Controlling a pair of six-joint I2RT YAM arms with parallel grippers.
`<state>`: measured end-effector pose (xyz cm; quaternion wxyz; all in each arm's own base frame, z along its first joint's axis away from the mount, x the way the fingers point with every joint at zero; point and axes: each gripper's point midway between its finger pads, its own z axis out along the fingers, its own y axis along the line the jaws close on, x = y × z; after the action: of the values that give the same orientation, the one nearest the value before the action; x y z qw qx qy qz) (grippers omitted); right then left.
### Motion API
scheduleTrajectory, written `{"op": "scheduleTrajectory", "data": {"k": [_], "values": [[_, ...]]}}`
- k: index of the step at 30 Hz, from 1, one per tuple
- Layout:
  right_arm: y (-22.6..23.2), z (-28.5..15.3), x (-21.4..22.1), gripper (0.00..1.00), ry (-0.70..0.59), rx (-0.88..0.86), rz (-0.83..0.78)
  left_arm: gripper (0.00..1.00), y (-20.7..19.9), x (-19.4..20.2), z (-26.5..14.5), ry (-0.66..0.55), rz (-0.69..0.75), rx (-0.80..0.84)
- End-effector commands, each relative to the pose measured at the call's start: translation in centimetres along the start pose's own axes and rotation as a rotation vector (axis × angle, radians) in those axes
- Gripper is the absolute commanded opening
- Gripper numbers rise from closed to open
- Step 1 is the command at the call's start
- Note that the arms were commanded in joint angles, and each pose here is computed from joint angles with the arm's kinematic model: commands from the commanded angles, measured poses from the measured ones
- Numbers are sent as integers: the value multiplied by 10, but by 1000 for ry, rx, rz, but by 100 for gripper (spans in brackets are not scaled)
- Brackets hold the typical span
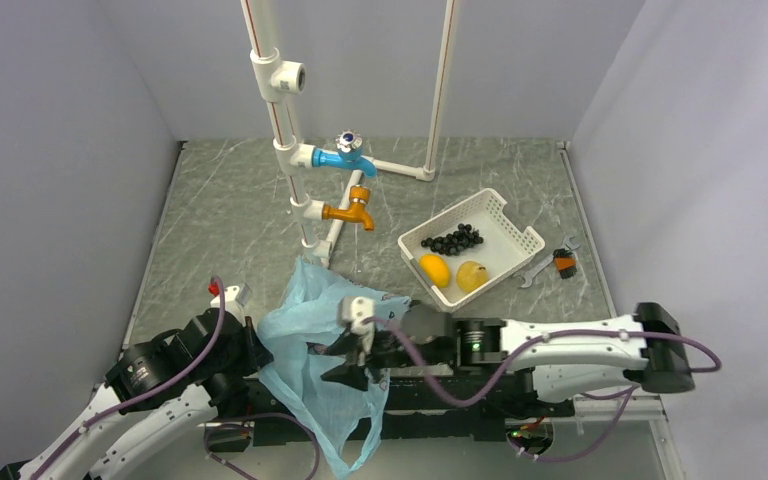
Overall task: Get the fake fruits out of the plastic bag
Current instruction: Take out the fake fruit from the plastic bag.
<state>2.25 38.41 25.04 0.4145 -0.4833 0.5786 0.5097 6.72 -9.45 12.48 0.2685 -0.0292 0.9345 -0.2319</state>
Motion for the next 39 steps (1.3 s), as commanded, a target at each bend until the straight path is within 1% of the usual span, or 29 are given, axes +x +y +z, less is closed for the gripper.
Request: {"op": "scheduleTrajectory", "data": {"k": [1,2,6,8,10,12,13,16,20,22,26,30,32,36,39], "values": [[-17,28,13,42,117,173,-153,0,1,-2,1,-10,-12,-14],[-18,34,21,38,145,183,-159,0,1,-2,1,-9,-13,-14],[-31,53,52,30,240,234,-164,0,1,-2,1,-12,-13,-10],[-41,61,67,28,290,276,-172,0,1,-2,1,-11,-11,-9],[-57,70,81,22,337,358,-179,0,1,-2,1,-12,-10,-7],[-75,75,95,13,399,459,-194,0,0,-2,1,-11,-10,-7],[-85,79,97,12,417,517,-205,0,1,-2,0,-12,-10,-7],[-112,82,101,12,448,682,-245,0,0,-2,0,-15,-11,-2],[-134,89,118,17,497,757,-261,0,0,-3,-1,-19,-10,4],[-141,92,124,20,507,760,-232,0,0,-3,-1,-20,-9,5],[-146,98,127,35,484,711,-165,0,-1,-3,-1,-21,-7,12],[-145,107,126,43,439,658,-116,0,-1,-3,-1,-21,-5,11],[-142,113,126,52,407,610,-87,0,-1,-3,-1,-21,-6,11],[-134,126,122,77,331,500,-23,0,-1,-3,-1,-22,-7,14],[-130,135,118,92,285,456,-8,0,-1,-3,-1,-22,-8,13]]}}
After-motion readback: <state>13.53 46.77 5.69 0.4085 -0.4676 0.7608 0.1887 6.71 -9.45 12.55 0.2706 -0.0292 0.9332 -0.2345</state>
